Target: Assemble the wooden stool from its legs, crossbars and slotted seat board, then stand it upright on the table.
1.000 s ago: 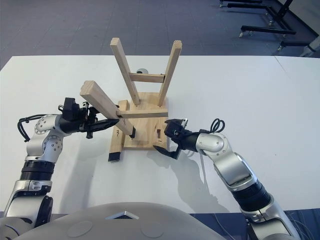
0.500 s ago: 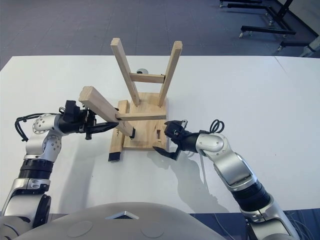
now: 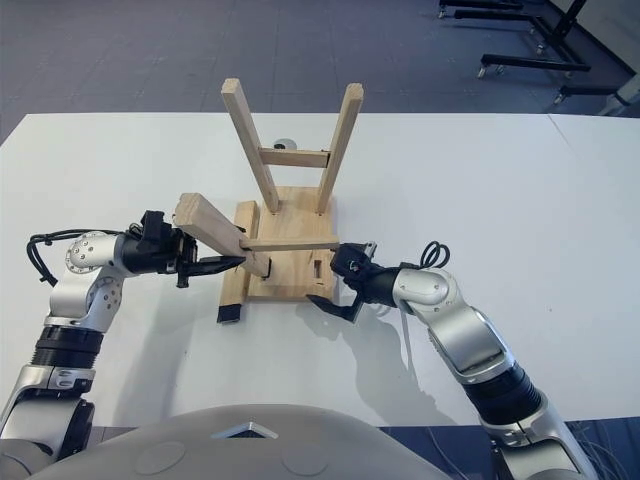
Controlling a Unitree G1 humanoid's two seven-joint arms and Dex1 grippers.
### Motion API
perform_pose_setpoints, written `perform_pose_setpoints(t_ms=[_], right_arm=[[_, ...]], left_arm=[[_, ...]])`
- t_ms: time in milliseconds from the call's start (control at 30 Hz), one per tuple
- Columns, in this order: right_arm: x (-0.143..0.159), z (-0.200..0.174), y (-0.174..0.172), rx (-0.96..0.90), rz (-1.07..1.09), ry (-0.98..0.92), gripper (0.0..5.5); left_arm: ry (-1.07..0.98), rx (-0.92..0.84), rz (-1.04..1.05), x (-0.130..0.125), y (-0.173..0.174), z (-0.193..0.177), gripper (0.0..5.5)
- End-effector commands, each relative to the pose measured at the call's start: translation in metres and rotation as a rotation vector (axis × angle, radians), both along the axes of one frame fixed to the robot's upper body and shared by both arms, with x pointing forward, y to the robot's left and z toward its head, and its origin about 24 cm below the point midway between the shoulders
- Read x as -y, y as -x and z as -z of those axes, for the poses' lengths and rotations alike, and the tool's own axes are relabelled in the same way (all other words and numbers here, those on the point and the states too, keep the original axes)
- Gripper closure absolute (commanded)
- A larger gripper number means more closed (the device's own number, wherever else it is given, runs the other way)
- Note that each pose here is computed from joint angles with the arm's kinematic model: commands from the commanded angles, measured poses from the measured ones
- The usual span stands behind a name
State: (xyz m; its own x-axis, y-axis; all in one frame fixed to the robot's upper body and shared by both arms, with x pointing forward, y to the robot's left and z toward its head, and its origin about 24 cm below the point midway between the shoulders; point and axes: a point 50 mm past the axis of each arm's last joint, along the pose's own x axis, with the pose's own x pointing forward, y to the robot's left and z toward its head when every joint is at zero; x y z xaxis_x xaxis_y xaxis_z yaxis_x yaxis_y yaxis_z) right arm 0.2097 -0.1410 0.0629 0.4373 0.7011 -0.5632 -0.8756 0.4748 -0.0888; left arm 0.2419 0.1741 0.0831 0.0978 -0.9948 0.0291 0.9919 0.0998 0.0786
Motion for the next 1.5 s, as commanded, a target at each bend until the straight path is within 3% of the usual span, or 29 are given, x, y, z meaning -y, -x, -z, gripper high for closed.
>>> perform_pose_setpoints(t_ms=[33,233,467,900,1133,1300,1500], right_arm=[[0.003,0.005,0.006,-0.063,0.028,-0.079,0.1],[0.046,0.009,0.022,-0.091,0.106,-0.299,0.1],[0.08,0.001,0.004,-0.003,0.266,-0.435,0.1],[0.075,-0.002,0.001,0.043,0.277,-0.454,0.1],[0.074,0.0,0.001,0.037,0.29,-0.469,0.1],[0.073,0.003,0.004,0.019,0.295,-0.483,0.1],[0.075,0.003,0.011,0.023,0.336,-0.496,0.1]], left_arm=[[-0.053,-0.18,-0.01,0.006,0.006,0.029,3.38],[-0.059,-0.185,-0.03,-0.002,0.0,0.026,3.38],[-0.241,-0.114,-0.035,0.005,0.011,0.038,3.38],[-0.301,-0.236,0.043,-0.001,0.016,0.037,3.38],[-0.245,-0.168,-0.018,0.006,0.005,0.022,2.29],[-0.236,-0.09,-0.117,-0.002,0.001,0.008,1.58],[-0.466,-0.095,-0.202,-0.013,0.016,0.027,0.73]])
